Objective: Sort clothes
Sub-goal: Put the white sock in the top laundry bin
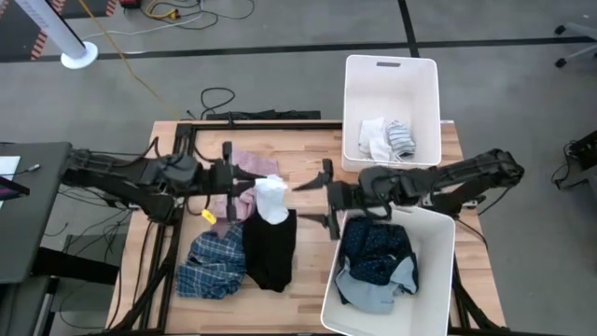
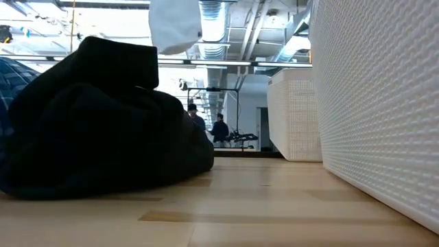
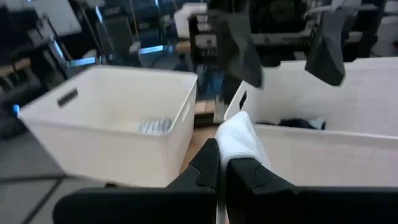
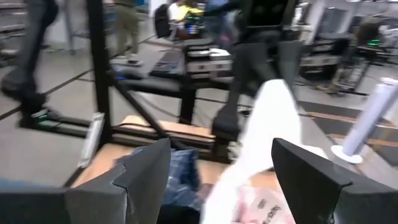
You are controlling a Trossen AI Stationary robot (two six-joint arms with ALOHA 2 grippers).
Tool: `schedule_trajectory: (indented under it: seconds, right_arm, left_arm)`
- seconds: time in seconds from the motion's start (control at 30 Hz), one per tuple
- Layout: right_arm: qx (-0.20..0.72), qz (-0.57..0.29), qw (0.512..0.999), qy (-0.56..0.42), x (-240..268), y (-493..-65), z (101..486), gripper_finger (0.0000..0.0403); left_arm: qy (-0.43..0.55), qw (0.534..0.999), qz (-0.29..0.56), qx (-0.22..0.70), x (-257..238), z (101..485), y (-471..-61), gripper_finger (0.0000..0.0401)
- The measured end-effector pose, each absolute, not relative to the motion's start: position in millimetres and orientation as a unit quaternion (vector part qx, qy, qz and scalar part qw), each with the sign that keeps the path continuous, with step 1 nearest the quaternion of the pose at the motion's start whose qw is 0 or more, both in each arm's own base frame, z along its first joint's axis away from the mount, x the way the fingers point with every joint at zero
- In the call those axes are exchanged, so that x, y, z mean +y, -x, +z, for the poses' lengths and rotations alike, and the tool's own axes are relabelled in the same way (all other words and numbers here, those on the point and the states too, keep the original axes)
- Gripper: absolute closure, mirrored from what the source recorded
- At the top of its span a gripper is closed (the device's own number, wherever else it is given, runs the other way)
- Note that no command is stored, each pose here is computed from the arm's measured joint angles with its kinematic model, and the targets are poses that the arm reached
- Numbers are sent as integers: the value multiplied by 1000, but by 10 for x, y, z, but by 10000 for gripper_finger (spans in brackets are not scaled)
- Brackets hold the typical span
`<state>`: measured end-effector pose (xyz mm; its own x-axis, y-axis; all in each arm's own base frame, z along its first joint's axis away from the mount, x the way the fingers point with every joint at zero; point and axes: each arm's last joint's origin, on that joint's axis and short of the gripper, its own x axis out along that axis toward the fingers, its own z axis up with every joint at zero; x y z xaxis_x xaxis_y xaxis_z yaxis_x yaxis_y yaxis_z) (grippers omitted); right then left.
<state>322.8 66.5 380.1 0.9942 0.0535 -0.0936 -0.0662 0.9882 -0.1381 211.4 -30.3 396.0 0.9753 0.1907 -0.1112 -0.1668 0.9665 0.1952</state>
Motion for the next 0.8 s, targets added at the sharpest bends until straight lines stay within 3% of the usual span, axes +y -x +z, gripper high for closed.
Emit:
schedule_trajectory:
  seconds: [0.57, 0.8]
  right_arm:
    - [13, -92, 993, 68, 106, -3793, 3426, 107]
    - [-16, -48, 995, 89, 108, -3900, 3382, 110]
  left_arm:
    - [-29, 995, 53, 83, -104, 4238, -2060, 401]
    - [-33, 994, 49, 96, -105, 4223, -2049, 401]
